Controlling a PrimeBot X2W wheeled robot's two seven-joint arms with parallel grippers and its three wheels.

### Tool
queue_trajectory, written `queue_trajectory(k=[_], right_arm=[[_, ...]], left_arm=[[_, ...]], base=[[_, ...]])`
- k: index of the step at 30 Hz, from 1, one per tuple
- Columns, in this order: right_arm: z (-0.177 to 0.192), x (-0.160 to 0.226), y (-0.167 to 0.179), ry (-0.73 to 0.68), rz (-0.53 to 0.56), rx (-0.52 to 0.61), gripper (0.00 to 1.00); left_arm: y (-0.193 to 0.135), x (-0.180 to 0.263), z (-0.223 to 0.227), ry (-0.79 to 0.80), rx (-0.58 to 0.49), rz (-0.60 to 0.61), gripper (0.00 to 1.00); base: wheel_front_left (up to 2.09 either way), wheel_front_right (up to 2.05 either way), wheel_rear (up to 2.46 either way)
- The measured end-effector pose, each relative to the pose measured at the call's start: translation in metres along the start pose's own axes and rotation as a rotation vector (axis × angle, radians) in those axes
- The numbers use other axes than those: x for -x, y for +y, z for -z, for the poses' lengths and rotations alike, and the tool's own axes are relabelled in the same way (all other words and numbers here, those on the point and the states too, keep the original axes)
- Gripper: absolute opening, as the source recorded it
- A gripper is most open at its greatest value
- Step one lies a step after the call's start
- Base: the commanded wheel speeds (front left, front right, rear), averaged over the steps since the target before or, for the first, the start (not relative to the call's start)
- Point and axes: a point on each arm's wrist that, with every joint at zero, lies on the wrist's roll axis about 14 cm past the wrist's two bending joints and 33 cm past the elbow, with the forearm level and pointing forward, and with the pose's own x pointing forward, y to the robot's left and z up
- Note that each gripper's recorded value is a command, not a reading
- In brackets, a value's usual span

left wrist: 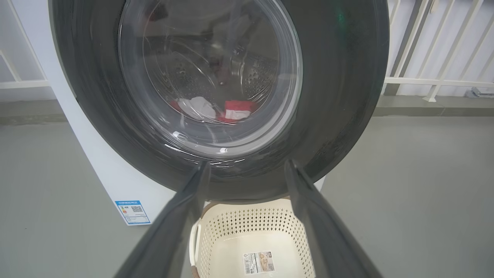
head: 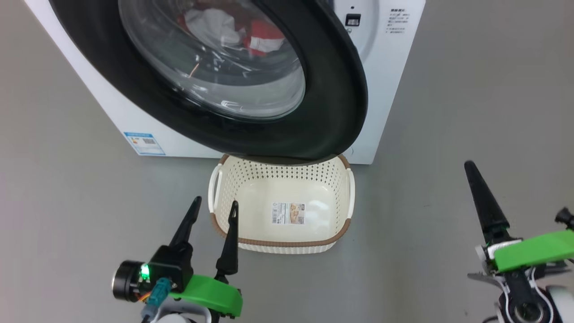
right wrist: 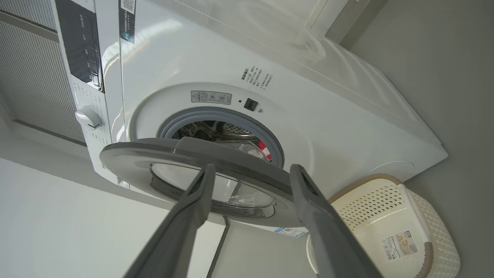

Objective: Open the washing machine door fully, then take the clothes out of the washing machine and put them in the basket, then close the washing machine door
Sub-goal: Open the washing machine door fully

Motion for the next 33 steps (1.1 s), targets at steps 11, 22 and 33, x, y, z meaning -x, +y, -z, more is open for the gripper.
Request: queue_trajectory(k=[11, 22, 33], right_arm=[[-0.042, 0.033, 0.017, -0.215, -0.060, 0.590, 1.00], [-0.058, 0.055, 0.027, -0.293, -0.026, 1.045, 1.00], [-0.040, 0.079, -0.010, -0.202, 0.082, 1.124, 1.00]], left_arm=[[-0.005, 0.006, -0.003, -0.009, 0.005, 0.017, 1.00], [-0.005, 0.021, -0.007, -0.016, 0.004, 0.024, 1.00], [-0.005, 0.030, -0.006, -0.014, 0.001, 0.027, 1.00]], base=[[0.00, 0.00, 0.00], [0.00, 0.00, 0.00], [0.00, 0.00, 0.00]])
